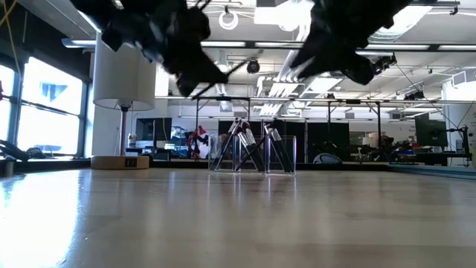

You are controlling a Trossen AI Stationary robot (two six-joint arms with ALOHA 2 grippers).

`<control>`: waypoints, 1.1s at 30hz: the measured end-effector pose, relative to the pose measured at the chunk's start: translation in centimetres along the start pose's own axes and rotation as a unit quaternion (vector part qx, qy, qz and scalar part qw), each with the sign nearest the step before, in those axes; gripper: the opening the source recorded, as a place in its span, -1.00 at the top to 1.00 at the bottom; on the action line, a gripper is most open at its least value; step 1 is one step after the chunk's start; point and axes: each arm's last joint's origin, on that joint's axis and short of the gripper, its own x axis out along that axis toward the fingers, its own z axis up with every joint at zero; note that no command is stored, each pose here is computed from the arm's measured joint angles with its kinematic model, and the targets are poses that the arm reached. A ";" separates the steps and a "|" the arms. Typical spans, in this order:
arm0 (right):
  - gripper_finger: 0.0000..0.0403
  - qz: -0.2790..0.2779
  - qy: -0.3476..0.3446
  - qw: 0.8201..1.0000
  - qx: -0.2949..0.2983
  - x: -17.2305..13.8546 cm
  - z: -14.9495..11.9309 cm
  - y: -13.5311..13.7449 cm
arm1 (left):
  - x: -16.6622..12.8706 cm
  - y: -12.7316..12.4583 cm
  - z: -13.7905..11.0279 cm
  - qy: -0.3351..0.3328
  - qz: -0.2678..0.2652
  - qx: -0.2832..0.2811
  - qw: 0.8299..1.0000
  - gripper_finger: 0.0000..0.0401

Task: Put items in baskets/containers
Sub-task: Put the black eyeshadow brush into the transparent organizer

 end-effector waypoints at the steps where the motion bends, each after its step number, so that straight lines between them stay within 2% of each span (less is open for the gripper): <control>1: 0.51 0.027 -0.048 0.998 0.019 -0.1 -0.2 -0.1 | 0.0 -0.1 0.5 -0.024 -0.011 -0.008 1.000 0.95; 5: 0.53 0.129 -0.184 0.974 0.032 -0.6 -0.2 -0.5 | -0.3 0.2 2.0 -0.089 -0.036 -0.050 0.994 0.95; 9: 0.52 0.159 -0.242 0.957 0.010 -1.1 0.3 -0.3 | -0.7 1.1 2.9 -0.128 -0.040 -0.104 0.986 0.95; 14: 0.51 0.152 -0.269 0.951 -0.010 -1.4 2.0 0.6 | -1.1 1.8 3.6 -0.158 -0.045 -0.158 0.974 0.94; 21: 0.51 0.132 -0.265 0.955 0.007 -0.5 4.0 1.0 | -1.4 1.5 4.3 -0.198 -0.062 -0.155 0.966 0.94; 33: 0.51 0.145 -0.251 0.957 -0.030 2.8 6.7 2.3 | -1.5 1.4 4.6 -0.214 -0.059 -0.153 0.963 0.94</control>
